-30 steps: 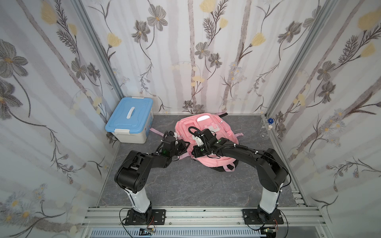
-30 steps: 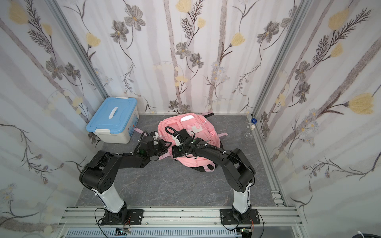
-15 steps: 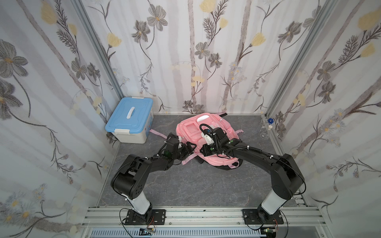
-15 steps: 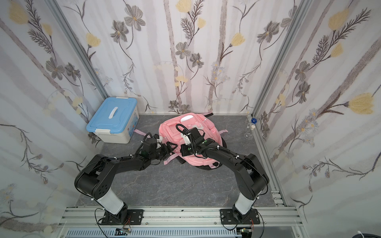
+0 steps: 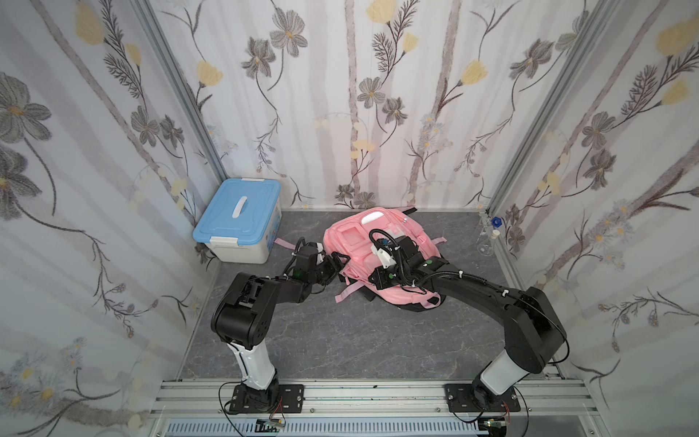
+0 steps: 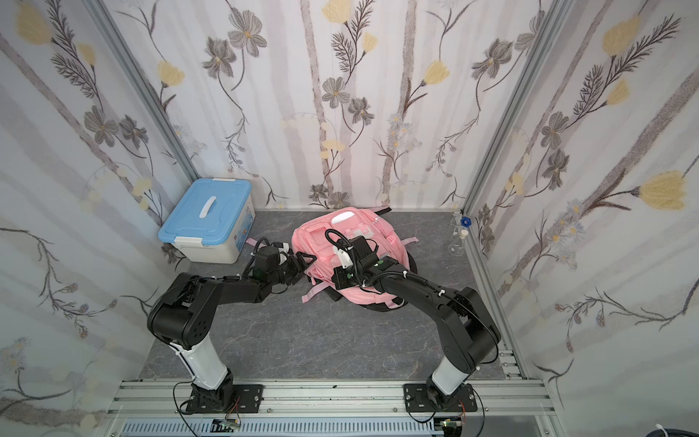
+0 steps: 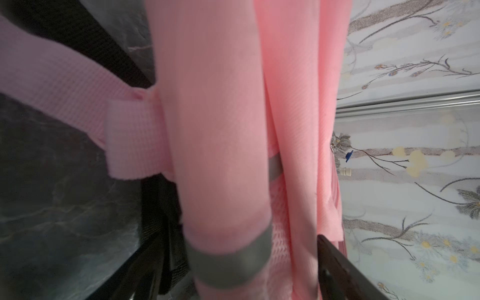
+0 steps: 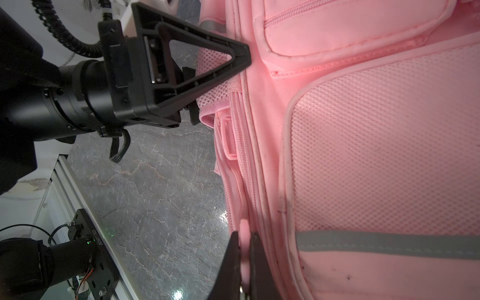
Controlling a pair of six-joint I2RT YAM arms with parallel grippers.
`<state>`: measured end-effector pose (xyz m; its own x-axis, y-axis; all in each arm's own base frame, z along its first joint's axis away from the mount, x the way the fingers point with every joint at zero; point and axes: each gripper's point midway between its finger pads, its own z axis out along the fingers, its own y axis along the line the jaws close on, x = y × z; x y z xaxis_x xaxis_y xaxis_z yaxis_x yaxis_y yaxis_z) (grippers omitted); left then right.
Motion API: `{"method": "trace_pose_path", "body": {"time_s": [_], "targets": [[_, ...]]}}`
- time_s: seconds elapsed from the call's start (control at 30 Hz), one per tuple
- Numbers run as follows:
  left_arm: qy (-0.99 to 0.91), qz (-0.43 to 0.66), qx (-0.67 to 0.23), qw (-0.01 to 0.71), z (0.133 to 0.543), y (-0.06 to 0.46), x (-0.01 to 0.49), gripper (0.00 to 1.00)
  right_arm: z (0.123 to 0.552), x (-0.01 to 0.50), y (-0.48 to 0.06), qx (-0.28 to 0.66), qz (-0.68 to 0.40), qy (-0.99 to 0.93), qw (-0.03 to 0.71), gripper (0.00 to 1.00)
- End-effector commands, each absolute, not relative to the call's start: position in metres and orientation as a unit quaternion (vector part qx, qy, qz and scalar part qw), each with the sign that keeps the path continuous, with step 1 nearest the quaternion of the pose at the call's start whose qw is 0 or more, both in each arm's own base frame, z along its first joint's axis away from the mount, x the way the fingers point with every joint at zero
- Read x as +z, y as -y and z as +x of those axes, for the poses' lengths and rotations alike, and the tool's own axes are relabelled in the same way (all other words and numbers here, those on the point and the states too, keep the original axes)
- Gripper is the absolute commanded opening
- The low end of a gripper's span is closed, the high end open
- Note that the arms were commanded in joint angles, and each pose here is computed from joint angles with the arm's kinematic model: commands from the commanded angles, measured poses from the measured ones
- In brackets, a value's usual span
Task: Zip up the backpack
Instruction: Zip the zipper on the backpack.
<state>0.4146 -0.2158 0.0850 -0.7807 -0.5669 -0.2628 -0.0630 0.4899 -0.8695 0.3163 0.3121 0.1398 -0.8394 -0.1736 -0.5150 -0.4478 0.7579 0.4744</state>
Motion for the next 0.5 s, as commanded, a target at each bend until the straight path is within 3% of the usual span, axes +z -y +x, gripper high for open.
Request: {"method": "trace_pose_path", "body": {"time_s": [0.0,0.17,0.27,0.47], "targets": [[-0.797,-0.17,-0.503,0.287,0.423,0.224,0.105,0.67,0.315,0.148,-0.319,0.323,-0.184,-0.899,0.232,0.0],[-0.789,-0.162,-0.52,0.283,0.422,0.229,0.105,0.31,0.311,0.152,-0.324,0.334,-0.198,-0.891,0.236,0.0],[-0.787,-0.165,-0.524,0.282,0.42,0.229,0.103,0.0,0.307,0.156,-0.328,0.342,-0.212,-0.883,0.243,0.0],[-0.784,-0.161,-0.531,0.278,0.417,0.231,0.103,0.0,0.307,0.157,-0.328,0.333,-0.223,-0.882,0.25,0.0]]}}
